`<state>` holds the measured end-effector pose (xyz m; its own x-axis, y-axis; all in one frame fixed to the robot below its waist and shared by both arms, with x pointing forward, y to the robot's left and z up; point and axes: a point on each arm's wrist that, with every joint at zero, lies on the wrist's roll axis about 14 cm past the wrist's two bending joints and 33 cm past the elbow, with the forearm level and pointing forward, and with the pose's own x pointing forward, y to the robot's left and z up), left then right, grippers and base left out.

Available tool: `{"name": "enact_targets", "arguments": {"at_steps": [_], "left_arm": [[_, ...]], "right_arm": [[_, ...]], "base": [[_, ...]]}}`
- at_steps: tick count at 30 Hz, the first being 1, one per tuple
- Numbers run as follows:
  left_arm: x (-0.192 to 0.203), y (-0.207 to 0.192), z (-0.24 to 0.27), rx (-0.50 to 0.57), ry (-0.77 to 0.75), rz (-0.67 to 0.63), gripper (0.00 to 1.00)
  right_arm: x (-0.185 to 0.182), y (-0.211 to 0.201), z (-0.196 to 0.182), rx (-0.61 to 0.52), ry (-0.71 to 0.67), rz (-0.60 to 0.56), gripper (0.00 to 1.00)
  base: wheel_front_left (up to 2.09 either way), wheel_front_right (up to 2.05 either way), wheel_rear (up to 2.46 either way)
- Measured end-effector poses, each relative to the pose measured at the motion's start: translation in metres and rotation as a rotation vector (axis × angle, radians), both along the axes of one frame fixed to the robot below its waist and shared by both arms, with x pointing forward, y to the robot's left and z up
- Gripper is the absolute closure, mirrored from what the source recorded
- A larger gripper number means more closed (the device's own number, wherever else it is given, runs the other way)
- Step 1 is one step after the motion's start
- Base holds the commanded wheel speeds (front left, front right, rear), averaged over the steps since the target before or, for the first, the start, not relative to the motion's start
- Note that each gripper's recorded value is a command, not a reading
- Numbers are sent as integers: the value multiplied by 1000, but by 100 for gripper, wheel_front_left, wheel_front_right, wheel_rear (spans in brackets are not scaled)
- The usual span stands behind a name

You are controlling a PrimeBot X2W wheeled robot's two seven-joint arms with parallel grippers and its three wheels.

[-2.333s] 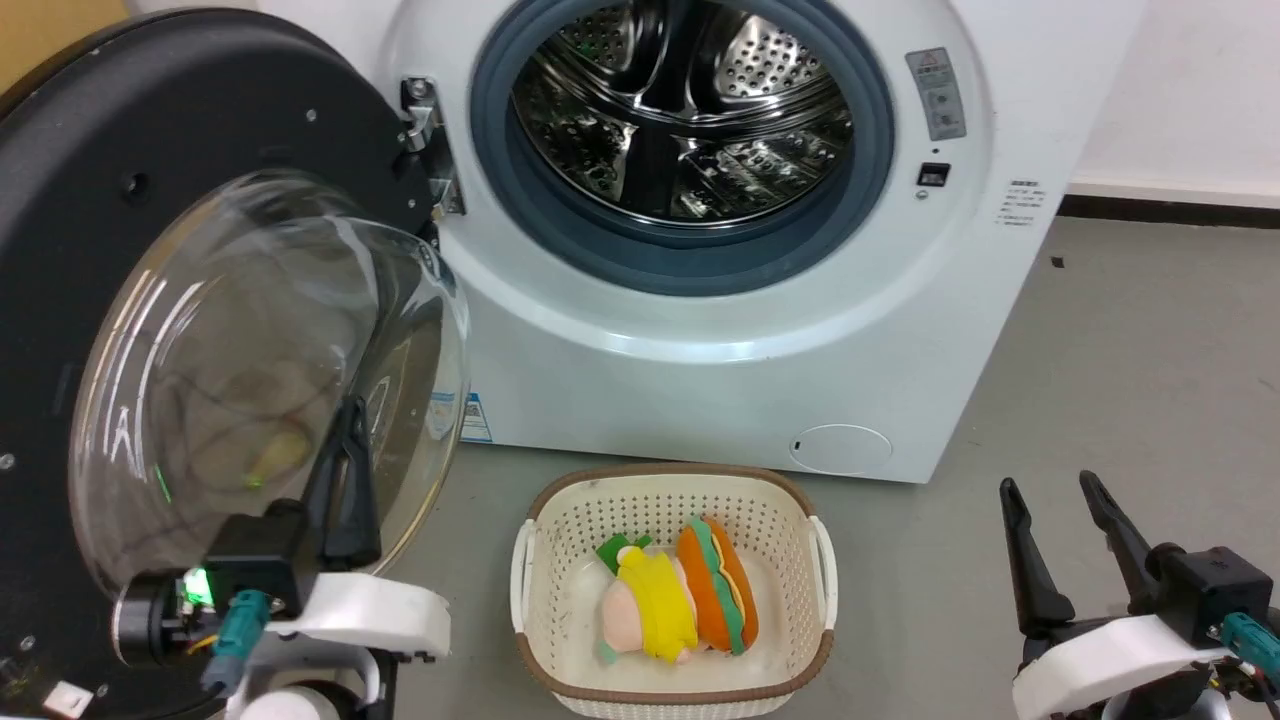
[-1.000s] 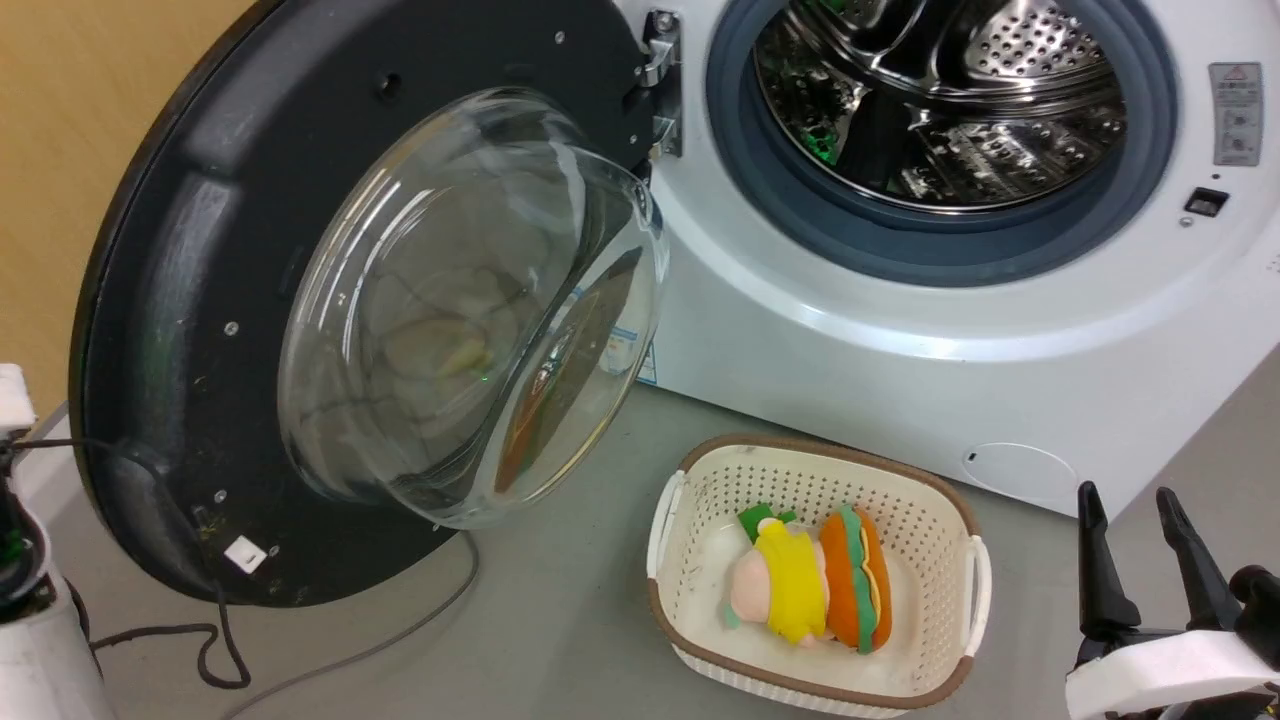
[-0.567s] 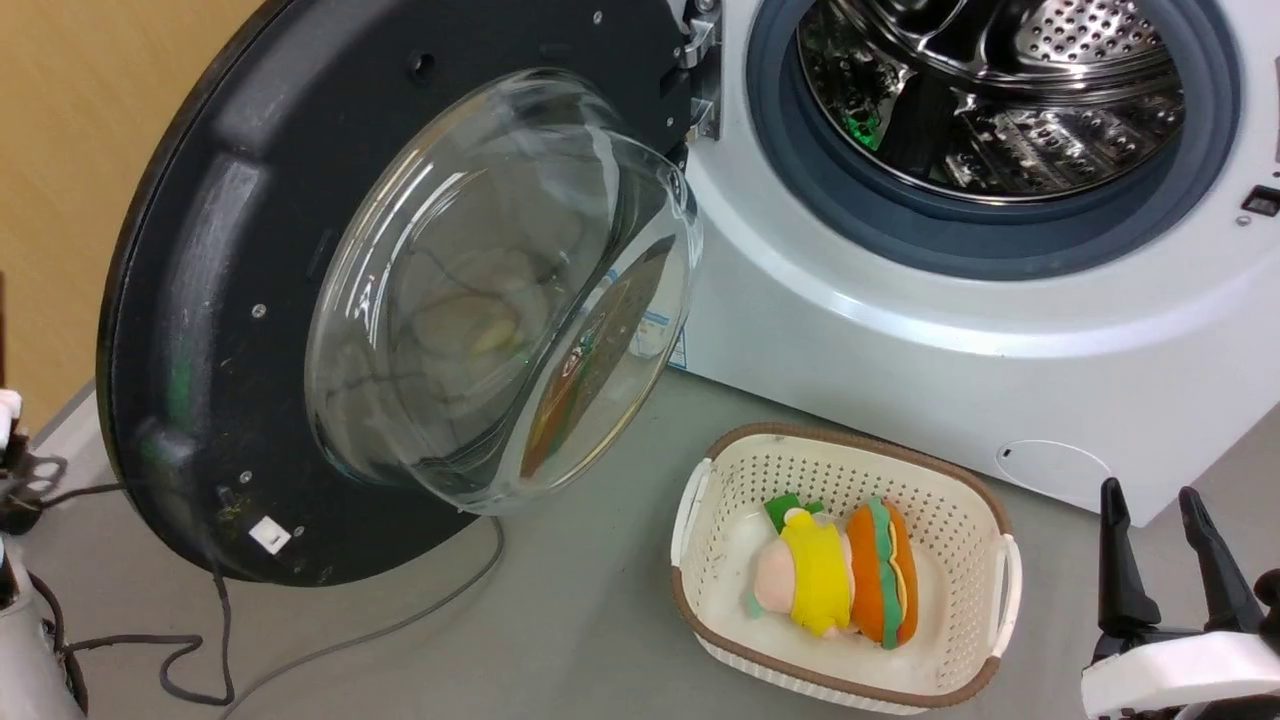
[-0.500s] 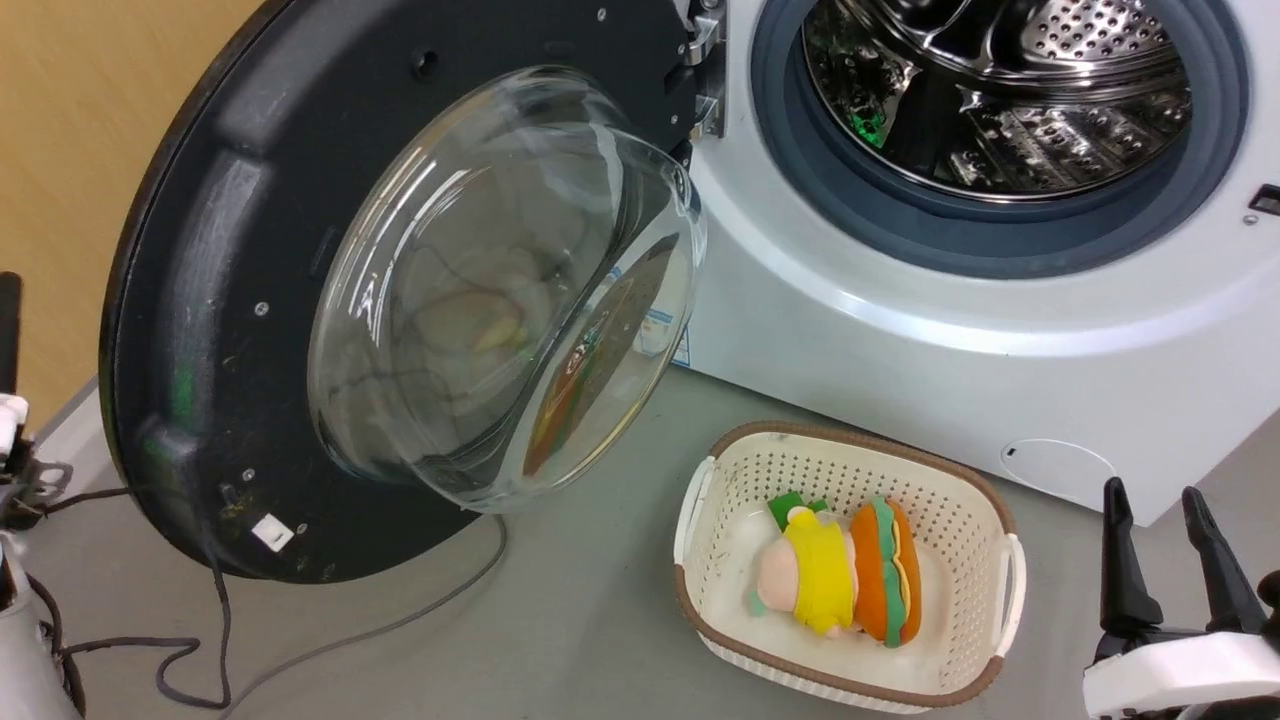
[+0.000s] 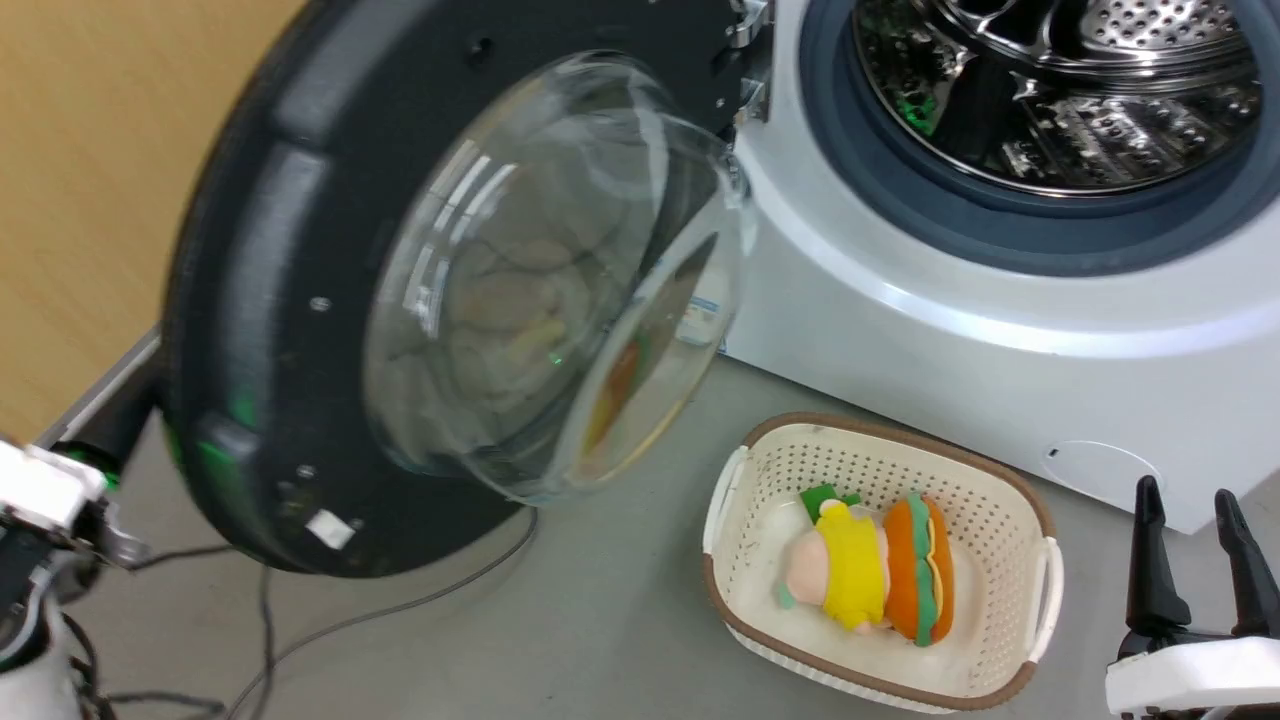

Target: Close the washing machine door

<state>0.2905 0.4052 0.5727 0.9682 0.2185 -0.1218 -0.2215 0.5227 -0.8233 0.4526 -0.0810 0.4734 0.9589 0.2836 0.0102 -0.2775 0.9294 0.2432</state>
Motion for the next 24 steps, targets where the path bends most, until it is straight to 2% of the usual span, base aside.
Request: {"name": "enact_targets", "arguments": {"at_steps": [9,16,24], "left_arm": [[-9,-61,-9,-90,-18,-206,100],[-10,-107,9,-83,-78,-354,100],[14,-178,16,-60,-118,-542,100]], "right_arm": [[7,9,-1,34,-3,10,0],[9,13,-5,49,3,12,0],[5,-5,2,50,-15,-32,0]], "base": [[0,0,0],[0,0,0],[0,0,0]]}}
